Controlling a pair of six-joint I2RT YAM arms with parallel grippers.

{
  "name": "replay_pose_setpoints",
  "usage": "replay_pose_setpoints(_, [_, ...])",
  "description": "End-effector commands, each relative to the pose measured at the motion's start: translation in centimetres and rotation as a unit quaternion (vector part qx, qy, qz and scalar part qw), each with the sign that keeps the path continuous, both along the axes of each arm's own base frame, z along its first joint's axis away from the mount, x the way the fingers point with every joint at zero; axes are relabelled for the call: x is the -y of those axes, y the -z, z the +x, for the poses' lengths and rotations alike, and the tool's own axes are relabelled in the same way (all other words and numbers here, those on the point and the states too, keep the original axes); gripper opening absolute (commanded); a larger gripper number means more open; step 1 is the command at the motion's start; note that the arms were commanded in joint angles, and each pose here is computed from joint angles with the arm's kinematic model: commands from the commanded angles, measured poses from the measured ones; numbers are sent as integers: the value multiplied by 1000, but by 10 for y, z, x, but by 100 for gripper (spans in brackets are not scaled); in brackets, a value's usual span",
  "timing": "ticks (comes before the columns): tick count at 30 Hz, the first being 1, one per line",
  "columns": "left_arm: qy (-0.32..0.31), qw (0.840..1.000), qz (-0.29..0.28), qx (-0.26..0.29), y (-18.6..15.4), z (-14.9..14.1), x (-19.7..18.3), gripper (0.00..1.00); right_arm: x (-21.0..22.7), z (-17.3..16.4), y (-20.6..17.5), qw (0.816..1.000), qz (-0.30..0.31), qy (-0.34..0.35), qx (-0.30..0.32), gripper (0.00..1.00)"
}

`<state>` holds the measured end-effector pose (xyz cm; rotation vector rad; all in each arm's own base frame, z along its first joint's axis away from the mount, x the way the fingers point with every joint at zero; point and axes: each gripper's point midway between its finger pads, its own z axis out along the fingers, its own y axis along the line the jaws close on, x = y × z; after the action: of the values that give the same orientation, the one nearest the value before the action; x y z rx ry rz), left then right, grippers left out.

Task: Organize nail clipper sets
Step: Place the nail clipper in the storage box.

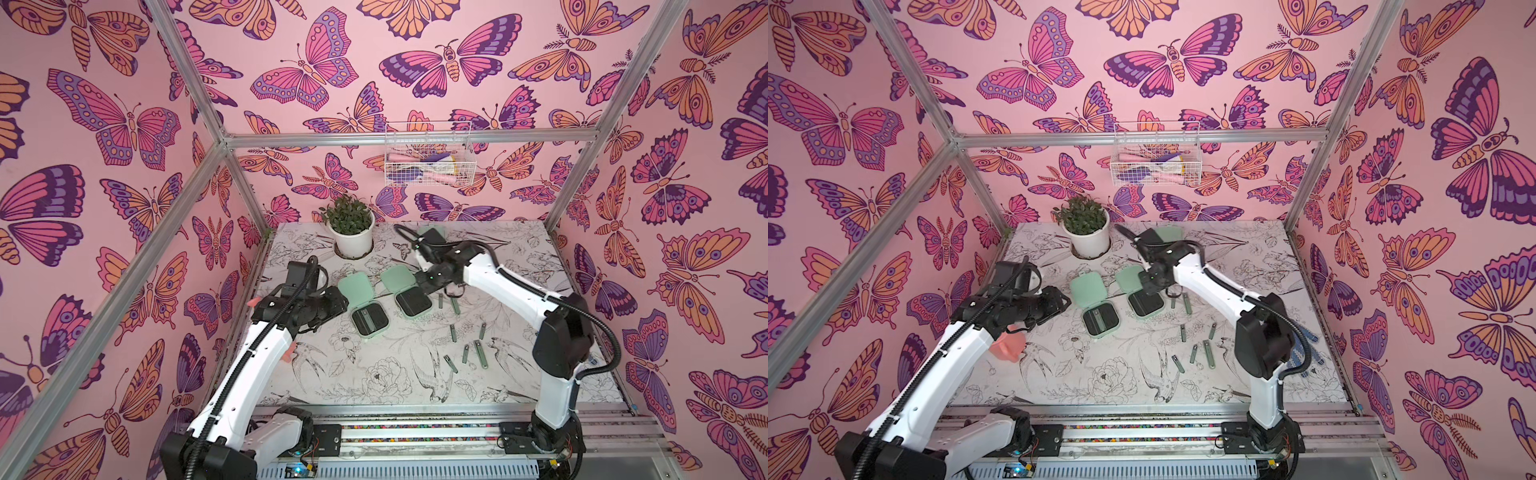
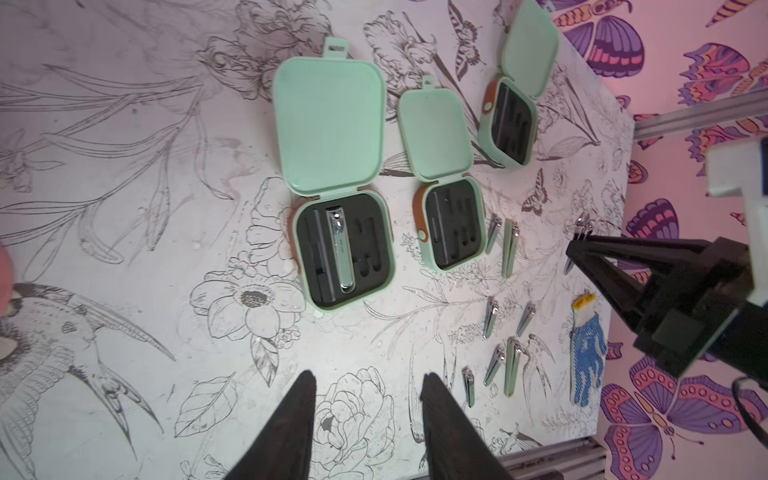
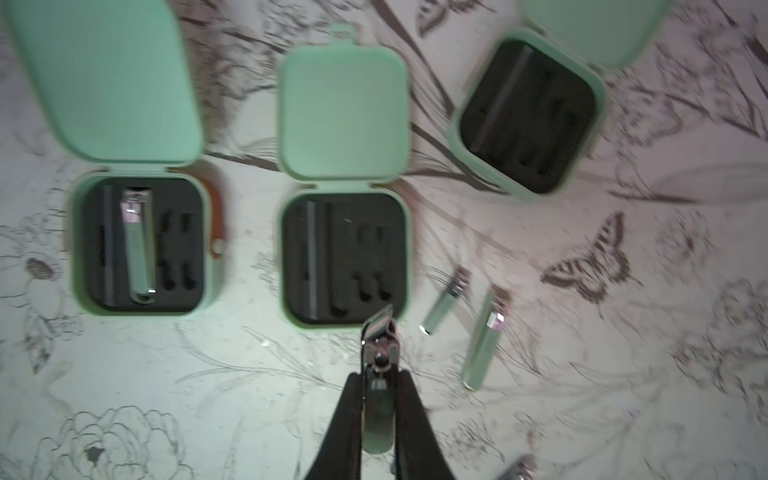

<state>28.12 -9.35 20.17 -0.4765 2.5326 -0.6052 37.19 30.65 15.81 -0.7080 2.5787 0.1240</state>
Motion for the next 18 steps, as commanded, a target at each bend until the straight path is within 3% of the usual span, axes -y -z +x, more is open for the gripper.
replay_pose_setpoints(1, [-15,1000,10,-22,11,-12,-13,44,-27,-7,21,999,-36,-35,-15,14])
replay_pose_setpoints(9, [-39,999,14,-15,10,-14,-28,44,-93,-10,58,998,-5,-63,-27,13])
replay_pose_setpoints(18, [-51,998,19,-14,12,-16,-33,44,-125,-24,81,996,24,-82,-41,14])
